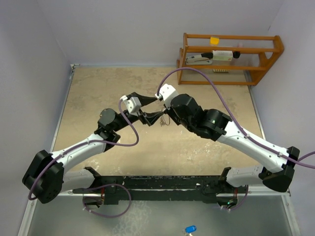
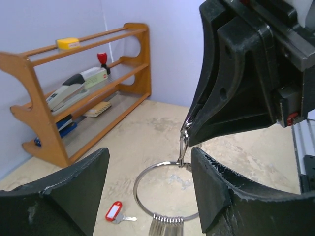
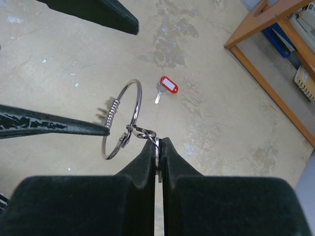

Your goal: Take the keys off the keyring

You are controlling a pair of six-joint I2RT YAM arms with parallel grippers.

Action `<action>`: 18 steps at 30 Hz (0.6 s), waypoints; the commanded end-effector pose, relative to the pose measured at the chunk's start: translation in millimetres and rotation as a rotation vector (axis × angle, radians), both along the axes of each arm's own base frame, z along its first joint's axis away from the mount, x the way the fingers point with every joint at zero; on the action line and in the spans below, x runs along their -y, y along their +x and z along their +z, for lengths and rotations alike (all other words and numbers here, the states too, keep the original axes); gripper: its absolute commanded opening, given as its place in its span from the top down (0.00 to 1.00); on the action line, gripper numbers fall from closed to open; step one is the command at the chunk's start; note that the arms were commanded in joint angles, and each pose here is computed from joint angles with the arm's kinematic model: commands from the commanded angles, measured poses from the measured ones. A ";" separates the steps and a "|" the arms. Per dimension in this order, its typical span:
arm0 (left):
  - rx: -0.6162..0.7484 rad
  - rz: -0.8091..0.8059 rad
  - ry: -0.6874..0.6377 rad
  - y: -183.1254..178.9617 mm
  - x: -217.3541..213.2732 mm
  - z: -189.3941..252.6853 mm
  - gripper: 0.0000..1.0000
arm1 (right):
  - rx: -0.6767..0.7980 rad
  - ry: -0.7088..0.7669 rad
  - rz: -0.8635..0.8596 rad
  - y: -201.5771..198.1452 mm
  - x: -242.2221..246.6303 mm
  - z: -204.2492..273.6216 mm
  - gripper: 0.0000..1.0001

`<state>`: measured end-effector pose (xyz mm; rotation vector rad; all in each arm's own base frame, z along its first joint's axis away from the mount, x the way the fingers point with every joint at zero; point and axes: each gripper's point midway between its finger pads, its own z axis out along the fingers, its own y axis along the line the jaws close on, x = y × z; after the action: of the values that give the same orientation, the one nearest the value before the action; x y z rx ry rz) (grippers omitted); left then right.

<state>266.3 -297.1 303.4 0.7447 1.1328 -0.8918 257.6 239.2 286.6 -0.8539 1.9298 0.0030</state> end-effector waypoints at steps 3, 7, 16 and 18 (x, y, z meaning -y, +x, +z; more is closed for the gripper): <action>0.092 -0.116 -0.047 -21.7 5.8 15.0 0.34 | 0.096 0.008 -0.001 3.8 -0.5 35.0 1.00; 0.092 -0.113 -0.039 -21.0 5.9 8.9 0.34 | 0.108 -0.018 0.011 3.6 -4.3 40.4 1.00; 0.112 -0.173 -0.055 -28.4 11.2 9.0 0.32 | 0.128 -0.126 0.018 4.5 -4.6 45.3 1.00; 0.114 -0.176 -0.073 -28.8 11.4 11.5 0.32 | 0.133 -0.144 0.017 4.6 -4.3 47.0 1.00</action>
<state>245.6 -309.5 298.6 0.8429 1.0302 -0.9889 260.3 249.9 307.8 -0.9608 1.8615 -0.1297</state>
